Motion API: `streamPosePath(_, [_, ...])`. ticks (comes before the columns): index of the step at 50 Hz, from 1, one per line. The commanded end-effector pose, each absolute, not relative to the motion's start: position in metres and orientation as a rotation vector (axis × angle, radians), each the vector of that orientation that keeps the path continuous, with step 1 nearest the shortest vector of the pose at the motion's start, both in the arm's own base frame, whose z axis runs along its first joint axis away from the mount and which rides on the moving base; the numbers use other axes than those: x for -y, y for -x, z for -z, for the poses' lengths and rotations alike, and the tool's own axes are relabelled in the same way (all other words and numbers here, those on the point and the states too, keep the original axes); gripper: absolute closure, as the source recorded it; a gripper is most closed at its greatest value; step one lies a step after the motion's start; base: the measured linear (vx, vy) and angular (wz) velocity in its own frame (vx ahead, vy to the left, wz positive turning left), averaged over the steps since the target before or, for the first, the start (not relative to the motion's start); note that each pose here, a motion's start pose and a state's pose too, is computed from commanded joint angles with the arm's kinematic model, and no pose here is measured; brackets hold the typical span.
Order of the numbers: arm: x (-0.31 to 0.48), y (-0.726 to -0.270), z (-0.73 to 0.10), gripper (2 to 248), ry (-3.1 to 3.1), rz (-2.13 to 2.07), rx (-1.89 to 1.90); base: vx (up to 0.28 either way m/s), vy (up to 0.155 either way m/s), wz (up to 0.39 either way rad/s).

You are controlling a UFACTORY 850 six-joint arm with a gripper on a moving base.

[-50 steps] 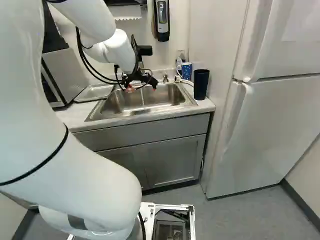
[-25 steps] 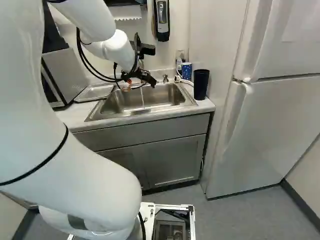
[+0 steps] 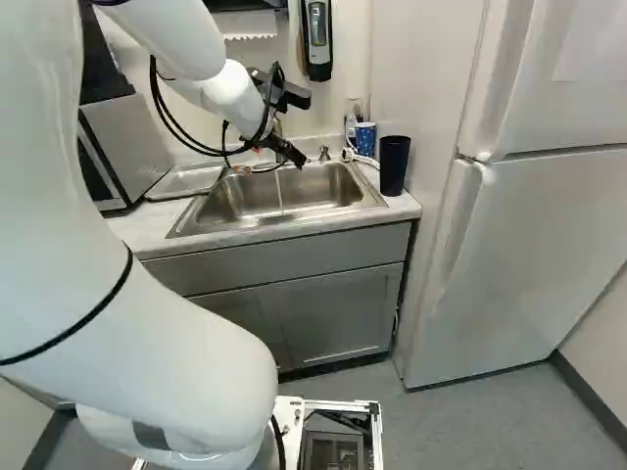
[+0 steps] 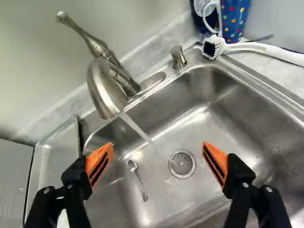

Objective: Rinse the cup and place it in the tray

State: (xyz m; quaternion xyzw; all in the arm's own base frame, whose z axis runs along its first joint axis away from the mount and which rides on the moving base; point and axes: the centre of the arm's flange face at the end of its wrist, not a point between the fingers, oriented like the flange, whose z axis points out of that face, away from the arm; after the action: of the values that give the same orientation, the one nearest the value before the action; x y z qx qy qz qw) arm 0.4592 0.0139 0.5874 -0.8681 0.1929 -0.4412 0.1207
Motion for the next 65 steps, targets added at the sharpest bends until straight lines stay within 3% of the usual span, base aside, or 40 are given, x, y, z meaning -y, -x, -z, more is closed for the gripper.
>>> streamPosePath(65, [0.012,-0.459,-0.600,3,2.151,1.442,-1.121,0.000,0.000,0.000])
